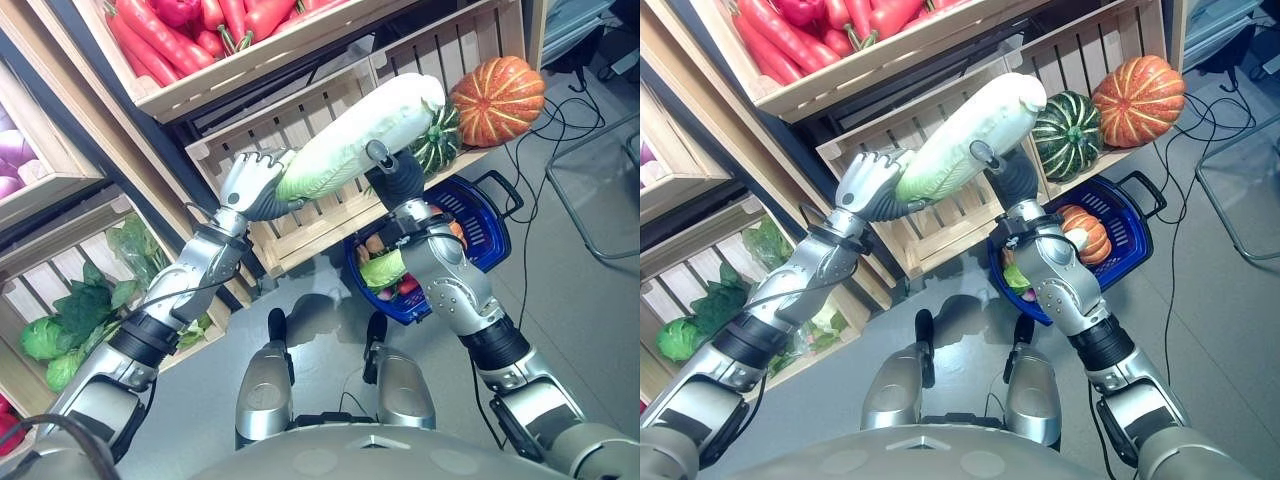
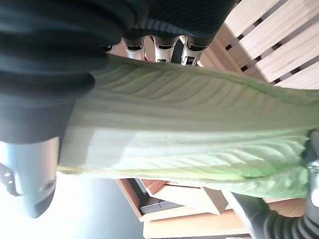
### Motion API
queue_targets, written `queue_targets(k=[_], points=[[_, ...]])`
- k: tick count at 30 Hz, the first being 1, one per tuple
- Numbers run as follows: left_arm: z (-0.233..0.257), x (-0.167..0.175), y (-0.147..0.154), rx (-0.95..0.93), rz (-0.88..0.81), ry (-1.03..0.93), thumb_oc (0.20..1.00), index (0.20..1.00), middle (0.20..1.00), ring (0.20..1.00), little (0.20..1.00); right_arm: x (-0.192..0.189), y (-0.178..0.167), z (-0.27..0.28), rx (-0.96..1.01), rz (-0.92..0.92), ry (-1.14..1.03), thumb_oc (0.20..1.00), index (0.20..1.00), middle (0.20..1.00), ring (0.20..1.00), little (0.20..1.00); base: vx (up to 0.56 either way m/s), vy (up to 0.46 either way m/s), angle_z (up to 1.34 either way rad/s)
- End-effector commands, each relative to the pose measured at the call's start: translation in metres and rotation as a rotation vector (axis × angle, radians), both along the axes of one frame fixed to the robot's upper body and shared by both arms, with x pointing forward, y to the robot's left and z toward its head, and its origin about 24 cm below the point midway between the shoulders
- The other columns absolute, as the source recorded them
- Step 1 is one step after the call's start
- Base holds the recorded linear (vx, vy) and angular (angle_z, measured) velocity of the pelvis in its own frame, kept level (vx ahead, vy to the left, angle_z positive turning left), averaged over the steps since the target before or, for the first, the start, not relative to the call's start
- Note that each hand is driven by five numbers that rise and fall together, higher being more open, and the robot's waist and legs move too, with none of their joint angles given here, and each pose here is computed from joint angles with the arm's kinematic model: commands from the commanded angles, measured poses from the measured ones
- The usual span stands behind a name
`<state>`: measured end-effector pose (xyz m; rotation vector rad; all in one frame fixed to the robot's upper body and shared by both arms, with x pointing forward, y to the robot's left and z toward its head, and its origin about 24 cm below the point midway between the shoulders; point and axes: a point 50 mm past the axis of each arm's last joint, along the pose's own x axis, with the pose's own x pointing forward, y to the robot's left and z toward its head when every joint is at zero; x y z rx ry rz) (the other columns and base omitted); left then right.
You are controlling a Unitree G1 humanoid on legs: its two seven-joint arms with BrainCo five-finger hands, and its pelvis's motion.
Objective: Pick up fruits and vegetables into the basket
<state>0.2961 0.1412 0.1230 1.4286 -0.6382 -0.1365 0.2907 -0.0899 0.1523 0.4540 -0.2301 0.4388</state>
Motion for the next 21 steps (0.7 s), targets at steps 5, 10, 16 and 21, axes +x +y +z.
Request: queue_targets(k=[5,10,16,21], points=[[0.003,-0.021,-0.047,0.188,-0.241,-0.076,0.200,0.200,0.200,0.200,0.200,-0.012,0.028,0.059,0.068,0.124,-0.284,0.200,0.200,0.200,0.200,0.200,-0.01,0.015,0.00],[-0.001,-0.019,-0.045,0.155,-0.215,-0.064,0.200,0.200,0.200,0.200,0.200,-0.012,0.027,0.064,0.057,0.103,-0.316,0.200,0.200,0.200,0.200,0.200,0.00,0.000,0.00],[-0.015,-0.013,-0.033,-0.133,-0.152,0.189,1.000,1.000,1.000,1.000,1.000,-0.015,0.015,0.069,0.048,0.050,-0.379,0.200,0.200,0.200,0.200,0.200,0.00,0.000,0.00],[-0.026,-0.010,-0.007,-0.488,-0.051,0.293,1.000,1.000,1.000,1.000,1.000,-0.019,-0.005,0.073,0.014,-0.043,-0.457,0.200,0.200,0.200,0.200,0.200,-0.01,-0.003,-0.01]])
